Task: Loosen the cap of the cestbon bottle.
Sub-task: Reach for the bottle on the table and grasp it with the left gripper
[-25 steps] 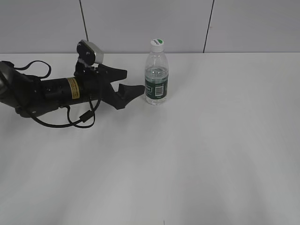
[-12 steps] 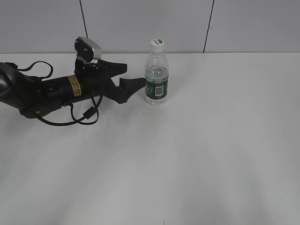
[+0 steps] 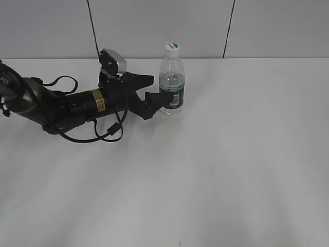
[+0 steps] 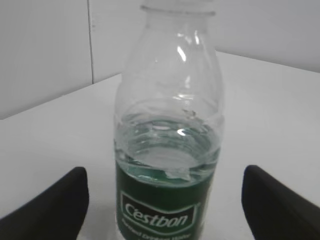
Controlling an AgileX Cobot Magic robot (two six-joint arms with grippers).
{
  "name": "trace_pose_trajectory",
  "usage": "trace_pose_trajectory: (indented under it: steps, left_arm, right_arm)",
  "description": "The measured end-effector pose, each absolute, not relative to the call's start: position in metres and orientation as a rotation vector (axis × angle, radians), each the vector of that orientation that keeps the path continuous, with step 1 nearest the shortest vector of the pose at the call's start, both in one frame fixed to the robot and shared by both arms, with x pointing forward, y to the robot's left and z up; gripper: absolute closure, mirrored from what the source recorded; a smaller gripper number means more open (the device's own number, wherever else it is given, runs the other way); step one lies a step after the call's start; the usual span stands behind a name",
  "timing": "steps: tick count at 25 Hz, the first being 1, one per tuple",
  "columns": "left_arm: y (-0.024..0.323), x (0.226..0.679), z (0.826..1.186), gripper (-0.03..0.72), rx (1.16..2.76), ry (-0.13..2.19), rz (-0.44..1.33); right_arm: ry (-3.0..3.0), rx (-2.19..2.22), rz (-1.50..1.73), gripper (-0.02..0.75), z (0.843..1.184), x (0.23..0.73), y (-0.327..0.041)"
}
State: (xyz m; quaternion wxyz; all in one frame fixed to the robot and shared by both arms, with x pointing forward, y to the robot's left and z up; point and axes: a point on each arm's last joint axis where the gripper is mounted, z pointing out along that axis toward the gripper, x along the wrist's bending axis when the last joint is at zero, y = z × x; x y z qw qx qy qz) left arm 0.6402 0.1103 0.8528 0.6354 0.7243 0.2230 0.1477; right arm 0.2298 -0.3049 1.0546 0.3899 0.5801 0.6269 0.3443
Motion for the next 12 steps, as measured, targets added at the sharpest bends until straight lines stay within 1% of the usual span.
trace_pose_trajectory:
  steps: [6,12]
  left_arm:
    - [0.104,0.65,0.845,0.126,1.654,0.526,0.333]
    - [0.084,0.648,0.847,0.13,1.684,0.494,0.327]
  right_arm:
    - [1.593,1.474,0.875,0.151,1.055,0.23,-0.305]
    - [1.593,1.474,0.875,0.151,1.055,0.23,-0.305]
